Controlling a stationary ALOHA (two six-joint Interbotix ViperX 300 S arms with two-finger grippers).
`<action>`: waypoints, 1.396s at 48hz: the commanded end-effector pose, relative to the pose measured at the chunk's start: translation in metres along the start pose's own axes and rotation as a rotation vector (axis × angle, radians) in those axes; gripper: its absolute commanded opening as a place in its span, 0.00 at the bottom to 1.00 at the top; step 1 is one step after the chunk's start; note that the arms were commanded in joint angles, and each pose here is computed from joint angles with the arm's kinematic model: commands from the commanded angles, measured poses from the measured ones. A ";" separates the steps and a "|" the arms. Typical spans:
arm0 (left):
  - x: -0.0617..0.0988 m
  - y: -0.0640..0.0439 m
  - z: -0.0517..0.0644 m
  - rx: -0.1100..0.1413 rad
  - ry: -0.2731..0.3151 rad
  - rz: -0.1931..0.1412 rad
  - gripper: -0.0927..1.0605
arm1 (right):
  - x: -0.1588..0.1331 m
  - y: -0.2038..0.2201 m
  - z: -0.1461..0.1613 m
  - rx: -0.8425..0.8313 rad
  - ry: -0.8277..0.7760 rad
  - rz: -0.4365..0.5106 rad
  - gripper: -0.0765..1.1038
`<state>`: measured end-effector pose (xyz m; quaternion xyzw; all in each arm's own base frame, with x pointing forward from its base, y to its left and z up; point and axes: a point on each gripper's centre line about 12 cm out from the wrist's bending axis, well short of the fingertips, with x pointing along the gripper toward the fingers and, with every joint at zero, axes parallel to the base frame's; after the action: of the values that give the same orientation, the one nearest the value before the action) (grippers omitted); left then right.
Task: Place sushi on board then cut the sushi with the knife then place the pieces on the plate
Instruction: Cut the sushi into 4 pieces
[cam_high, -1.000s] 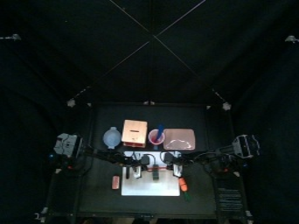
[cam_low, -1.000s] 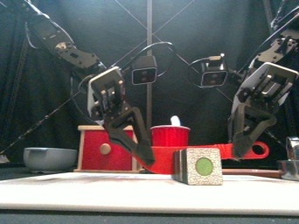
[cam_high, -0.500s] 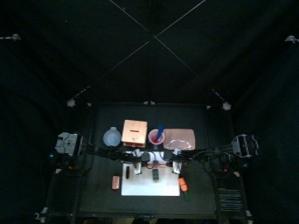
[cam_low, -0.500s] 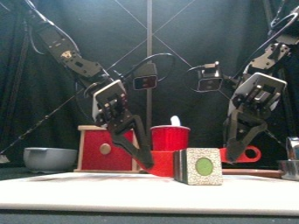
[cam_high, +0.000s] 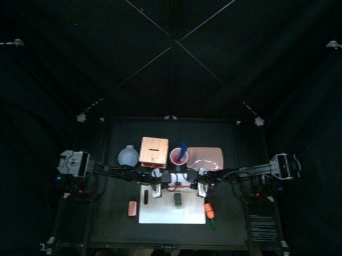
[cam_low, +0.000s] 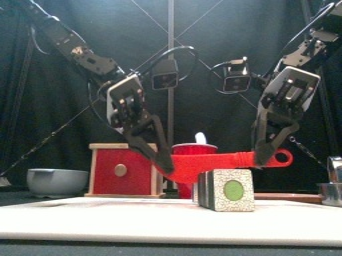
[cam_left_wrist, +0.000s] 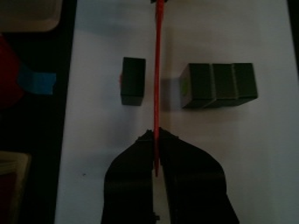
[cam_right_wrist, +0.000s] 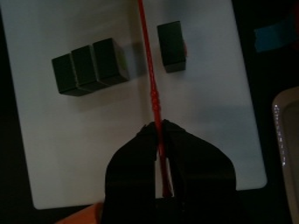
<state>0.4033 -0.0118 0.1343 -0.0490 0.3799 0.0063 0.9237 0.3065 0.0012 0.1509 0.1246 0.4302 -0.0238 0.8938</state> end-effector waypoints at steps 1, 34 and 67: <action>-0.019 -0.015 0.028 0.016 -0.090 -0.031 0.40 | -0.017 0.014 0.019 -0.009 -0.075 0.038 0.33; -0.005 -0.050 0.011 0.004 -0.035 -0.093 0.40 | -0.013 0.037 0.007 0.001 -0.056 0.097 0.33; -0.002 -0.049 0.008 -0.005 -0.023 -0.091 0.40 | -0.005 0.035 -0.002 0.009 -0.019 0.088 0.33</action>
<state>0.4026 -0.0584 0.1342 -0.0663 0.3836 -0.0322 0.9205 0.3048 0.0356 0.1547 0.1449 0.4267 0.0123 0.8926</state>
